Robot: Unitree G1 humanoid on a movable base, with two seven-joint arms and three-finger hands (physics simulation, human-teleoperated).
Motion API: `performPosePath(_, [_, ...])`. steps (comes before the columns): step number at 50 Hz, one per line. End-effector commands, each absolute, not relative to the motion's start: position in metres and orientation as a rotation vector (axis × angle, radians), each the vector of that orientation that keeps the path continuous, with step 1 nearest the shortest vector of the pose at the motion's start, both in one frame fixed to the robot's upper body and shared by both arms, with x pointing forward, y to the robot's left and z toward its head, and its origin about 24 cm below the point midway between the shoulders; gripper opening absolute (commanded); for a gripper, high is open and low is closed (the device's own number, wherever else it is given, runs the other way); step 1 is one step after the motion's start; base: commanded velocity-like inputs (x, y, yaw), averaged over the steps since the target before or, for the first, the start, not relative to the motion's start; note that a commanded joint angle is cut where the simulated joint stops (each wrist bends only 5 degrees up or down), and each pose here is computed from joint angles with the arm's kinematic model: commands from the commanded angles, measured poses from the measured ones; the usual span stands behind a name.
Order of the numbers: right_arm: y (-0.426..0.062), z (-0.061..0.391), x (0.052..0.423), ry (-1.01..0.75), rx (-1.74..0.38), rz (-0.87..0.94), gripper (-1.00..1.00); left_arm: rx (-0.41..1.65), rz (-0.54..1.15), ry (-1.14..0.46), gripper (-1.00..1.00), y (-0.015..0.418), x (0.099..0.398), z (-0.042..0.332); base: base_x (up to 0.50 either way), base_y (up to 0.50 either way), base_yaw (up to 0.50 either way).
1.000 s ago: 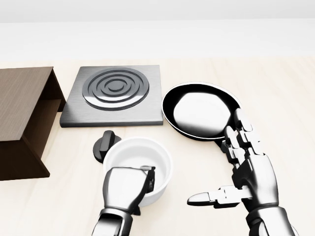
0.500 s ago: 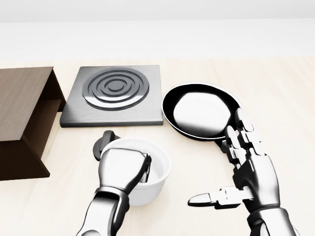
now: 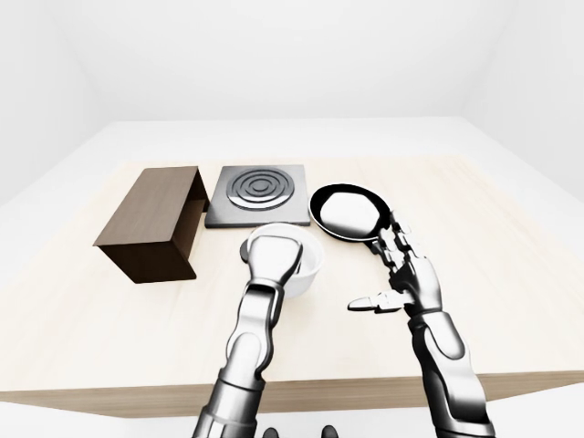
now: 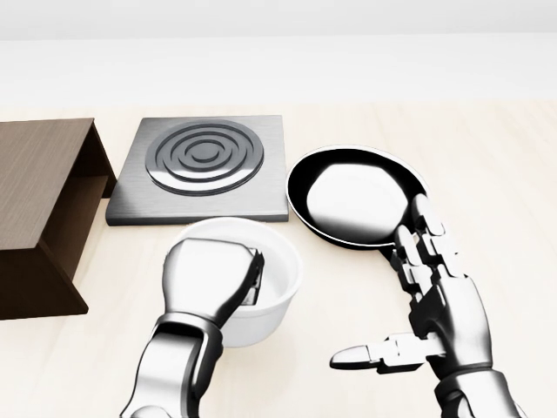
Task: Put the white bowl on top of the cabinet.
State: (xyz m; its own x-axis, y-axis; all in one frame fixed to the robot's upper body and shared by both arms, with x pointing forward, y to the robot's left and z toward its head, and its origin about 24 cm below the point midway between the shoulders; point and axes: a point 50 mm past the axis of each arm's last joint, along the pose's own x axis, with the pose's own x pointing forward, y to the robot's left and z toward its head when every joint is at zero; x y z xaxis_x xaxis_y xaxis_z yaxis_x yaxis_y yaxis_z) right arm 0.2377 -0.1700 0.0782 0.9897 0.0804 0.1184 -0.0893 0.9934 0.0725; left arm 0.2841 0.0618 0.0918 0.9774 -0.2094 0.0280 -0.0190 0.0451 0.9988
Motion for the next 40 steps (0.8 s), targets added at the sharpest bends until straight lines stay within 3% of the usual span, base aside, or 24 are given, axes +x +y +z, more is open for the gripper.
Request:
performPosePath(1, [-0.168, 0.076, 0.237, -0.108, 0.077, 0.091, 1.00, 1.516, -0.069, -0.242, -1.00, 0.065, 0.282, 0.117, 0.00, 0.00, 0.00])
performPosePath(17, [-0.164, 0.072, 0.239, -0.086, 0.069, 0.106, 1.00, 1.484, 0.014, -0.290, -1.00, 0.076, 0.292, 0.172, 0.00, 0.00, 0.00])
performPosePath(32, [-0.160, 0.066, 0.240, -0.060, 0.064, 0.115, 1.00, 1.575, 0.105, -0.271, -1.00, 0.093, 0.304, 0.227, 0.00, 0.00, 0.00])
performPosePath(40, [-0.160, 0.065, 0.239, -0.057, 0.063, 0.117, 1.00, 1.565, 0.117, -0.294, -1.00, 0.100, 0.317, 0.238, 0.00, 0.00, 0.00])
